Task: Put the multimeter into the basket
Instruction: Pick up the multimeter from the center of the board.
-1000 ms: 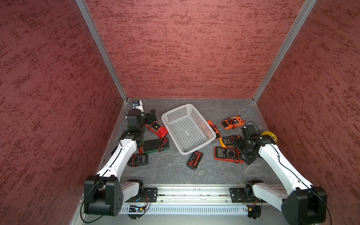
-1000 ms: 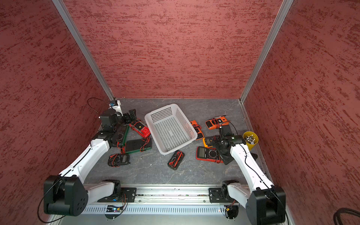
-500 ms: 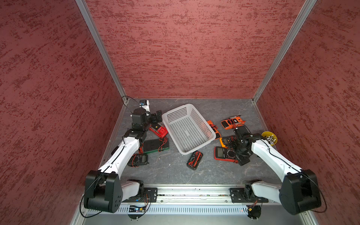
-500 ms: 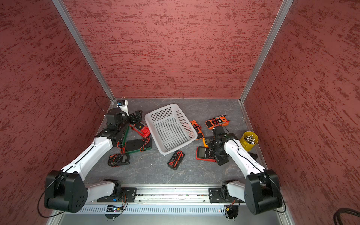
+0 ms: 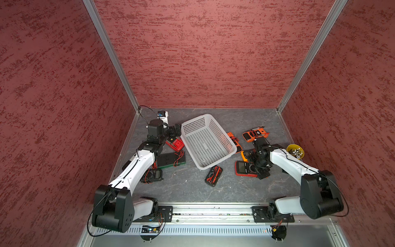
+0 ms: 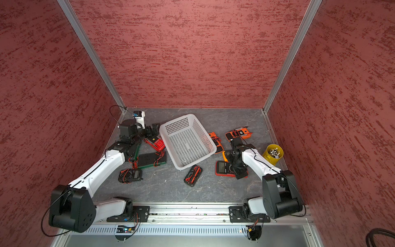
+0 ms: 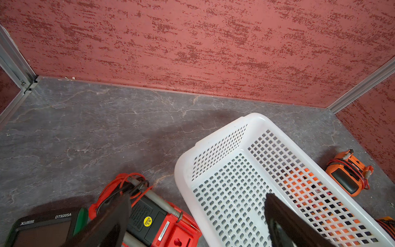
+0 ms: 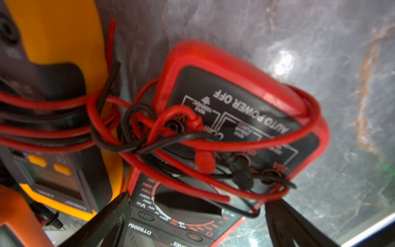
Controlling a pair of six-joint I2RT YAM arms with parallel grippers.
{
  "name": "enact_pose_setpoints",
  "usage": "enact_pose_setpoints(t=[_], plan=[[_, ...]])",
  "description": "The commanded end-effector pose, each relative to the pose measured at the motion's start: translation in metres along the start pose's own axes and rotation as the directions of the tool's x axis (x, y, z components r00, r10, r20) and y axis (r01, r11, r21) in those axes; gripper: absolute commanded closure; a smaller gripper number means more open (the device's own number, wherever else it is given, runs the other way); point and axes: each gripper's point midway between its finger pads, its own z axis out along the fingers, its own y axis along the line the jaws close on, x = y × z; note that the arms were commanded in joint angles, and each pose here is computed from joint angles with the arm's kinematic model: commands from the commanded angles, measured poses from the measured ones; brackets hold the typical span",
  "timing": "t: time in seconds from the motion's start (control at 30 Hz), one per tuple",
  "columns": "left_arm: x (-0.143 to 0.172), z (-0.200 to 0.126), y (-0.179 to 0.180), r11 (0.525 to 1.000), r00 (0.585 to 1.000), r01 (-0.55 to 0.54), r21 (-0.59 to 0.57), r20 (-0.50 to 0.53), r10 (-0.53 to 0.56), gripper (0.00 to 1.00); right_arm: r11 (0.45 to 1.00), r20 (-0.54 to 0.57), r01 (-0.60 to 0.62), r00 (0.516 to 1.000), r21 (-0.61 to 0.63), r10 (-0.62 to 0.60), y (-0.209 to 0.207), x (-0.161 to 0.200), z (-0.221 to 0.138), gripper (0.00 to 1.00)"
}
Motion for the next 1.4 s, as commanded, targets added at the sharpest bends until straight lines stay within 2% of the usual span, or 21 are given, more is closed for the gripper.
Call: enact_pose_setpoints(t=[0.0, 0.27, 0.4, 0.57, 0.7, 0.93, 1.27, 1.3, 1.37], plan=[[-0.003, 0.001, -0.007, 1.000, 1.000, -0.012, 0.022, -0.008, 0.012, 0.00, 1.000, 0.071, -0.001, 0.997, 0.004, 0.001, 0.002, -0.017, 0.006, 0.01], [-0.001, 0.001, -0.012, 0.999, 1.000, -0.017, 0.033, -0.017, 0.018, 0.00, 0.997, 0.154, 0.045, 0.987, 0.067, -0.055, -0.009, -0.039, 0.008, 0.01], [-0.001, 0.002, -0.014, 0.999, 1.000, -0.020, 0.035, -0.019, 0.021, 0.00, 0.996, 0.215, 0.087, 0.973, 0.006, -0.086, 0.005, -0.050, 0.003, 0.01], [-0.004, 0.003, -0.015, 0.999, 0.999, -0.025, 0.037, -0.020, 0.025, 0.00, 0.996, 0.271, 0.078, 0.960, -0.039, -0.065, 0.001, -0.065, -0.005, 0.01], [-0.005, 0.005, -0.017, 0.999, 0.999, -0.029, 0.041, -0.019, 0.030, 0.00, 0.996, 0.248, 0.091, 0.965, -0.004, -0.087, -0.004, -0.074, 0.000, 0.01], [-0.007, 0.011, -0.022, 0.998, 0.999, -0.038, 0.057, -0.030, 0.040, 0.00, 0.993, 0.171, 0.111, 0.980, -0.044, -0.102, 0.014, -0.069, 0.013, 0.01], [-0.008, 0.012, -0.020, 0.998, 0.999, -0.042, 0.040, -0.023, 0.043, 0.00, 0.992, 0.072, 0.120, 0.990, 0.048, -0.124, 0.006, -0.057, 0.037, 0.01], [-0.008, 0.012, -0.020, 0.998, 0.999, -0.042, 0.039, -0.022, 0.043, 0.00, 0.991, 0.066, 0.118, 0.990, 0.055, -0.122, 0.004, -0.056, 0.039, 0.03], [-0.008, 0.012, -0.018, 0.999, 0.999, -0.041, 0.033, -0.023, 0.042, 0.00, 0.992, 0.060, 0.120, 0.991, 0.049, -0.123, 0.002, -0.054, 0.040, 0.13]])
